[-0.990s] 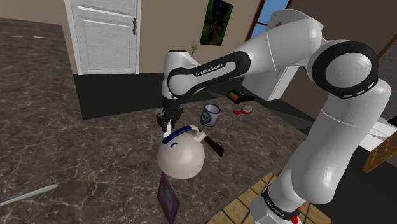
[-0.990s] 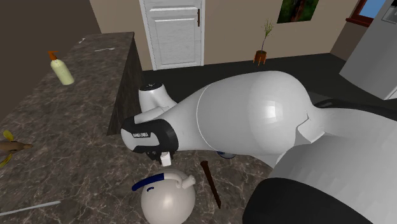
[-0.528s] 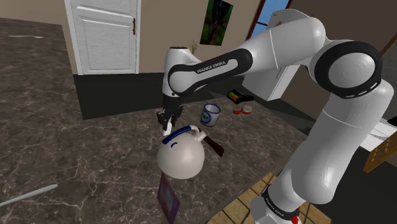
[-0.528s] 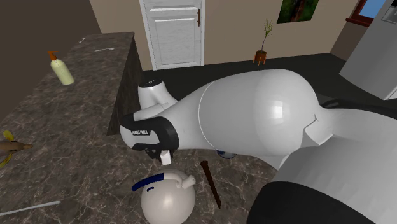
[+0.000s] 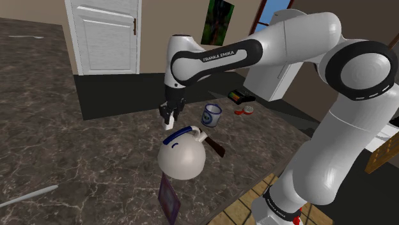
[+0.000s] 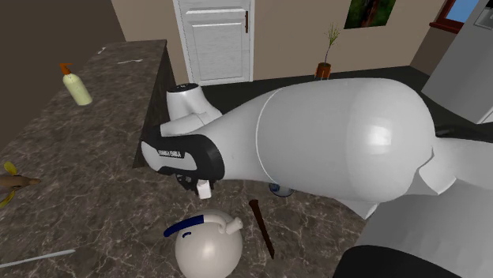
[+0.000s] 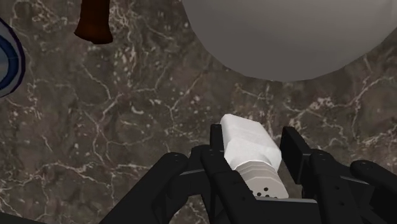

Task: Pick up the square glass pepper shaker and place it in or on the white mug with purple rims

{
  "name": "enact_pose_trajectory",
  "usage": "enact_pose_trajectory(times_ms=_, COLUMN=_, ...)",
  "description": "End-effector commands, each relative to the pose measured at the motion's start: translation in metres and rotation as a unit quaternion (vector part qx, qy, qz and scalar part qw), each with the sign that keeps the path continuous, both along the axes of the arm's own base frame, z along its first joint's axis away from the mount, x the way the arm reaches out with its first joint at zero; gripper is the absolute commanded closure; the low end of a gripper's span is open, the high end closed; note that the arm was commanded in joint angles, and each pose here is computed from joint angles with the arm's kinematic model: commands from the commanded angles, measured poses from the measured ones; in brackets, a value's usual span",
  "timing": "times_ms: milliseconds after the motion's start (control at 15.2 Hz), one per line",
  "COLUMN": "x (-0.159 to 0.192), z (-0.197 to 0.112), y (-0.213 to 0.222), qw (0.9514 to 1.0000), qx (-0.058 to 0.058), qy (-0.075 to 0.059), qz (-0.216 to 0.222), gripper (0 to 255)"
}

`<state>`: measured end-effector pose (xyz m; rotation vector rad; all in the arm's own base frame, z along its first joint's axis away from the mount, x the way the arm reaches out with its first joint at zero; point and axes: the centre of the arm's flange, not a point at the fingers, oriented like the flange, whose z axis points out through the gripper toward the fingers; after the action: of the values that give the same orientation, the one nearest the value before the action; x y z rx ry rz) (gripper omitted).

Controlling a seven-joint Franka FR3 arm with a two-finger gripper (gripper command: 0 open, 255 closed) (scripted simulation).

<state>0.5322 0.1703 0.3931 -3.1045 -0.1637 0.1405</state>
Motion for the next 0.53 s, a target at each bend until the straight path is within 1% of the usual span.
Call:
enact_pose_trajectory(times_ms=0, x=0.001, z=0.011, y=0.0, qw=1.0, qx=0.0, qy=0.0, qz=0.0, gripper=255)
enact_pose_trajectory(times_ms=462, x=0.001, z=0.048, y=0.0, qw=1.0, qx=0.0, qy=0.0, qz=0.0, gripper=255)
